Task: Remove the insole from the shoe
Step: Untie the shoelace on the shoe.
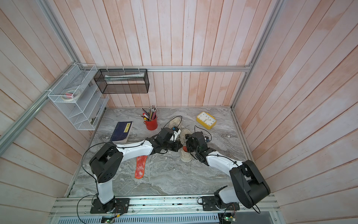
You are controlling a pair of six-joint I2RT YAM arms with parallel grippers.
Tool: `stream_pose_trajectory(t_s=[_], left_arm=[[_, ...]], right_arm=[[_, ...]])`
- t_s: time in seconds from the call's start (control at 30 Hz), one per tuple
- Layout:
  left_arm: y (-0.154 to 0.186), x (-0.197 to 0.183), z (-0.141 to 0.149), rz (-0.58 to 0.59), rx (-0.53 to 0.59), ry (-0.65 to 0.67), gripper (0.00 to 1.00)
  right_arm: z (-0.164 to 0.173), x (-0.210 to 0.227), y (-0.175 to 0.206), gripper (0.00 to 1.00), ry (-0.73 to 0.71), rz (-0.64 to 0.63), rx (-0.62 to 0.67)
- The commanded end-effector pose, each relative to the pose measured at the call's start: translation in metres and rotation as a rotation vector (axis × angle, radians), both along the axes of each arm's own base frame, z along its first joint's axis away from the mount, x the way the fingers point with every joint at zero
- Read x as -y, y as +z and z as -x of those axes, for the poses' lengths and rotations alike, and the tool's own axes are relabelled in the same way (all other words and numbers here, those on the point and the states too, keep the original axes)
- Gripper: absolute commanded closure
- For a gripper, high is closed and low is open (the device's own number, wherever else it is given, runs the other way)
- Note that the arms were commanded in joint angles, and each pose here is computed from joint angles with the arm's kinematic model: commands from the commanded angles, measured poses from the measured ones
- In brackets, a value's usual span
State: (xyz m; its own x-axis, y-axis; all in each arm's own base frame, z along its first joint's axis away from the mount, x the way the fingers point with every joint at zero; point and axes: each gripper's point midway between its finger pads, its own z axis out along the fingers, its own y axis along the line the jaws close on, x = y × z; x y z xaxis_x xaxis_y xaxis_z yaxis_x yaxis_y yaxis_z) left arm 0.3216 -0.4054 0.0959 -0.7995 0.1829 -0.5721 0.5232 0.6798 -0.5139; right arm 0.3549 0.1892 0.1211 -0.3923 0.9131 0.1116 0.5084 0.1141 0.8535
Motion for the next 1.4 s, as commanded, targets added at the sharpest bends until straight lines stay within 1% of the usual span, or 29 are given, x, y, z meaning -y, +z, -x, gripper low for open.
stream_pose_trajectory(t_s=[0.0, 0.27, 0.37, 0.47, 0.6, 0.67, 0.73, 0.8, 0.9, 0.97, 1.13, 1.23, 1.37], left_arm=[[-0.002, -0.002, 0.007, -0.012, -0.013, -0.032, 1.00], [-0.003, 0.002, 0.010, -0.015, -0.012, -0.053, 1.00], [-0.002, 0.005, 0.011, -0.016, -0.005, -0.066, 1.00], [-0.001, 0.007, 0.013, -0.020, 0.001, -0.080, 1.00], [-0.002, 0.008, 0.017, -0.030, 0.006, -0.098, 1.00], [-0.005, 0.008, 0.021, -0.038, 0.003, -0.106, 1.00], [-0.007, 0.006, 0.023, -0.046, 0.002, -0.110, 1.00], [-0.009, 0.004, 0.025, -0.055, 0.003, -0.110, 1.00], [-0.013, -0.001, 0.028, -0.069, -0.002, -0.106, 1.00], [-0.018, -0.004, 0.031, -0.077, -0.010, -0.106, 1.00], [-0.025, -0.009, 0.036, -0.096, -0.029, -0.118, 1.00], [-0.028, -0.011, 0.039, -0.107, -0.033, -0.123, 1.00], [-0.026, -0.012, 0.039, -0.106, -0.028, -0.119, 1.00]], right_arm=[[-0.025, -0.005, 0.042, 0.43, -0.006, -0.025, 0.146], [-0.039, -0.016, 0.051, 0.45, 0.014, -0.049, 0.176], [-0.043, -0.016, 0.044, 0.43, 0.004, -0.029, 0.153], [-0.048, -0.009, 0.030, 0.40, -0.028, -0.003, 0.120], [-0.060, 0.001, 0.017, 0.37, -0.051, 0.047, 0.115], [-0.069, 0.005, 0.020, 0.36, -0.050, 0.118, 0.137], [-0.079, 0.013, 0.026, 0.34, -0.048, 0.251, 0.156], [-0.085, 0.024, 0.030, 0.33, -0.036, 0.422, 0.172], [-0.090, 0.046, 0.037, 0.32, -0.078, 0.610, 0.203], [-0.092, 0.062, 0.039, 0.31, -0.120, 0.693, 0.217], [-0.102, 0.086, 0.046, 0.30, -0.153, 0.772, 0.241], [-0.107, 0.098, 0.058, 0.30, -0.171, 0.810, 0.266], [-0.112, 0.115, 0.068, 0.30, -0.161, 0.863, 0.261]])
